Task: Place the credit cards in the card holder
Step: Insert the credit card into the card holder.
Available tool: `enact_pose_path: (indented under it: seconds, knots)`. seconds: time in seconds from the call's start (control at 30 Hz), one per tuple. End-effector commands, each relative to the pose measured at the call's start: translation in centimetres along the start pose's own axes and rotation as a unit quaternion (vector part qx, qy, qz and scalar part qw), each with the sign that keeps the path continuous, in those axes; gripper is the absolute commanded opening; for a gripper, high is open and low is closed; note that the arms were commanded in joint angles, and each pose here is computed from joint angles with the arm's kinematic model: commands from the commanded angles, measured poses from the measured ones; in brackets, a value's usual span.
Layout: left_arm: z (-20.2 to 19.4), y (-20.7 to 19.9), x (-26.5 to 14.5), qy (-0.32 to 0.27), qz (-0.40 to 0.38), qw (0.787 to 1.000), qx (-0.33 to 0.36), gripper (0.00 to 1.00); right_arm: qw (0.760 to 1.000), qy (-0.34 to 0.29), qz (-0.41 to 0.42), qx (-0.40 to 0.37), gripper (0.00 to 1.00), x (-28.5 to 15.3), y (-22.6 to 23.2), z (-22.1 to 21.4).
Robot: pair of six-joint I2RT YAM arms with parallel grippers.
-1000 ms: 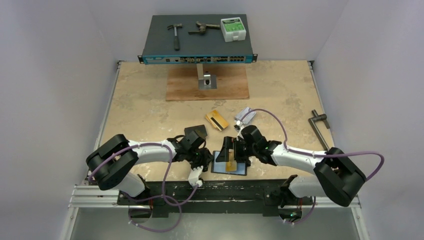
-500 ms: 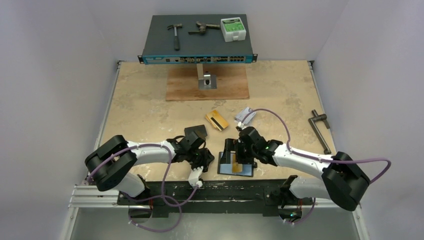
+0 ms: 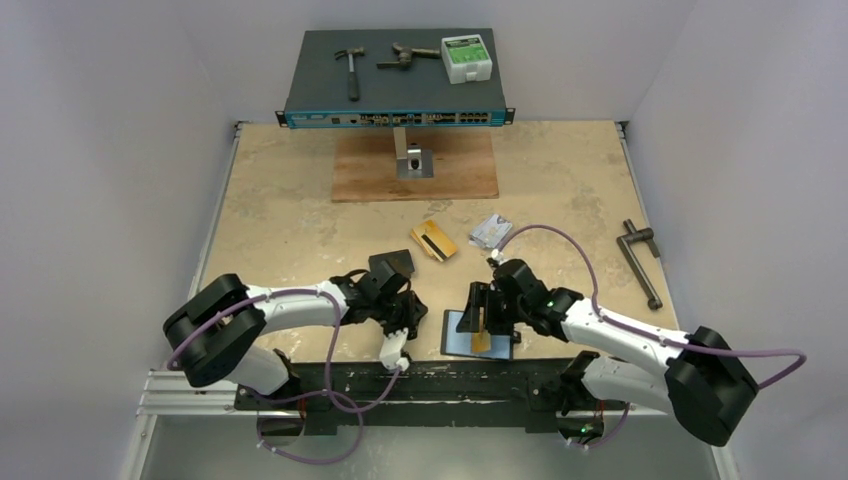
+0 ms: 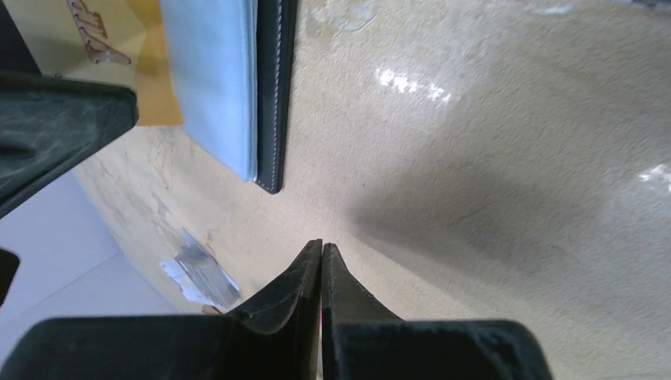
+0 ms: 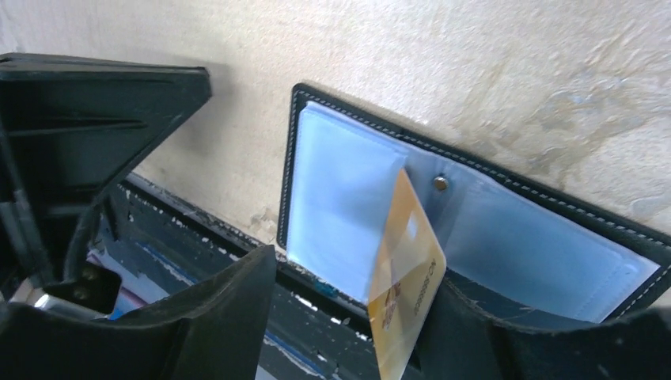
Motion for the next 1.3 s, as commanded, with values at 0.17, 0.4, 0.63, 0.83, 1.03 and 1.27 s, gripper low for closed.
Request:
enact_pose_path:
  seconds: [0.17,0.4,0.63,0.83,1.03,1.27]
  knots:
    - [-1.6,1.3,-3.4,0.06,0.017,0.996,-0.059,0.01,0.999,0.013,0.025,-0.016,0.46,2.8,0.8,1.4]
    - [-2.4,0.4,-6.0,0.087,0.015,0.989,-0.115,0.01,0.999,-0.011,0.024,-0.029,0.44,3.5,2.6,4.2]
    - [-1.6,-0.2,-6.5,0.08,0.015,0.99,-0.117,0.01,0.999,-0.017,0.001,-0.033,0.65,0.8,1.9,3.8]
    - [-1.7,0.0,-6.3,0.078,0.017,0.991,-0.107,0.01,1.0,-0.017,0.004,-0.025,0.62,-0.2,1.2,3.1]
    - [-1.1,-0.1,-5.9,0.066,0.02,0.993,-0.091,0.01,1.0,-0.007,-0.007,-0.013,0.45,0.1,0.0,2.4]
    - [-1.0,0.0,-5.2,0.054,0.02,0.996,-0.074,0.01,1.0,-0.02,-0.011,-0.009,0.32,-0.4,-0.3,2.2]
Point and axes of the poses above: each gripper's point midway between its finger pads, its own x axis out along the fingers, its own y axis along the line the jaws close on, z = x × y, the point moved 8 cm from there along -x, back along the fingers, and after that the axes turned 11 degrees about x, right-handed, at the moved point
